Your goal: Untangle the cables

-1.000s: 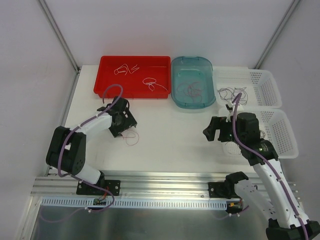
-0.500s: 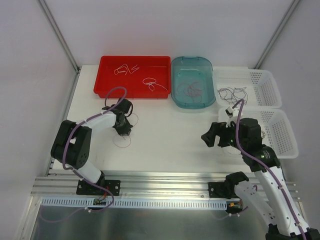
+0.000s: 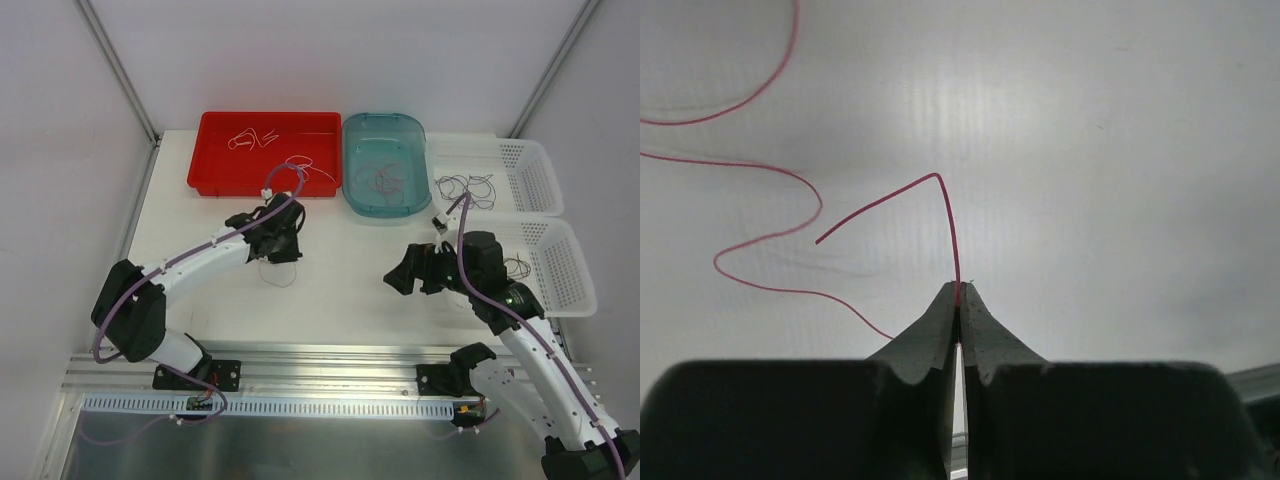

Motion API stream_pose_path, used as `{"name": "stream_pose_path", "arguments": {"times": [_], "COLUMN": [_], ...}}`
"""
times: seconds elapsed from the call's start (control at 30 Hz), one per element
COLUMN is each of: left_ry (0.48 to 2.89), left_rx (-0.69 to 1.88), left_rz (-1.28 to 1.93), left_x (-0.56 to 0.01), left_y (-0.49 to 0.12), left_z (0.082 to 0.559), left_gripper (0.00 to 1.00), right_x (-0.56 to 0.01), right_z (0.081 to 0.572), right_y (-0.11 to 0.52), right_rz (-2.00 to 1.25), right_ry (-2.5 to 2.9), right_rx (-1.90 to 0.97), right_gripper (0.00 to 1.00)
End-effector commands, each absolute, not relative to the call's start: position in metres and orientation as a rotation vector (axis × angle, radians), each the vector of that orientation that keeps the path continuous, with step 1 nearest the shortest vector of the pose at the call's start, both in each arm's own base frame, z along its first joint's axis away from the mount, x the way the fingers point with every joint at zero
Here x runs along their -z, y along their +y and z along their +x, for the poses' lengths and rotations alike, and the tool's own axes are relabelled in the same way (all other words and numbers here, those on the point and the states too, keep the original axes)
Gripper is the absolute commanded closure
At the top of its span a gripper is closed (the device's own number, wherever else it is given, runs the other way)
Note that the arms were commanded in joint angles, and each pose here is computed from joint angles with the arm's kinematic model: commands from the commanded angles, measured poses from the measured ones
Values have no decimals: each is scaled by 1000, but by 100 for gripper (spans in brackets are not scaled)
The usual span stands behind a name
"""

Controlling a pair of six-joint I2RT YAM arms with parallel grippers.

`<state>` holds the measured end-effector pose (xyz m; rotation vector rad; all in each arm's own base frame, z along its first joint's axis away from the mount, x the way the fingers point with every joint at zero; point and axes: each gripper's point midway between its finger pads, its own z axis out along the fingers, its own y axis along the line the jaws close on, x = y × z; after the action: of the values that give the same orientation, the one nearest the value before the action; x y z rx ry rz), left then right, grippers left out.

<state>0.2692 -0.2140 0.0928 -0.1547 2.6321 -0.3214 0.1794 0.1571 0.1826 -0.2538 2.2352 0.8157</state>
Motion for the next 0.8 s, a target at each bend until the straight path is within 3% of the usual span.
{"name": "stream_pose_path", "arguments": {"times": [0.0, 0.33, 0.77], "left_ry": [2543, 2409, 2270], "left_rx": [413, 594, 799], "left_rz": [103, 413, 65], "left_x": [-133, -185, -271], "left_y": [-241, -291, -303], "left_z": [261, 231, 243], "left_gripper": [100, 100, 100], "right_x": [-201, -210, -189], "right_z": [191, 213, 201], "right_y": [176, 205, 257], "right_rz": [-178, 29, -317], "right_ry": [2163, 2112, 1983], "right_rx": [-930, -1044, -1059], "right_gripper": [3, 3, 2]}}
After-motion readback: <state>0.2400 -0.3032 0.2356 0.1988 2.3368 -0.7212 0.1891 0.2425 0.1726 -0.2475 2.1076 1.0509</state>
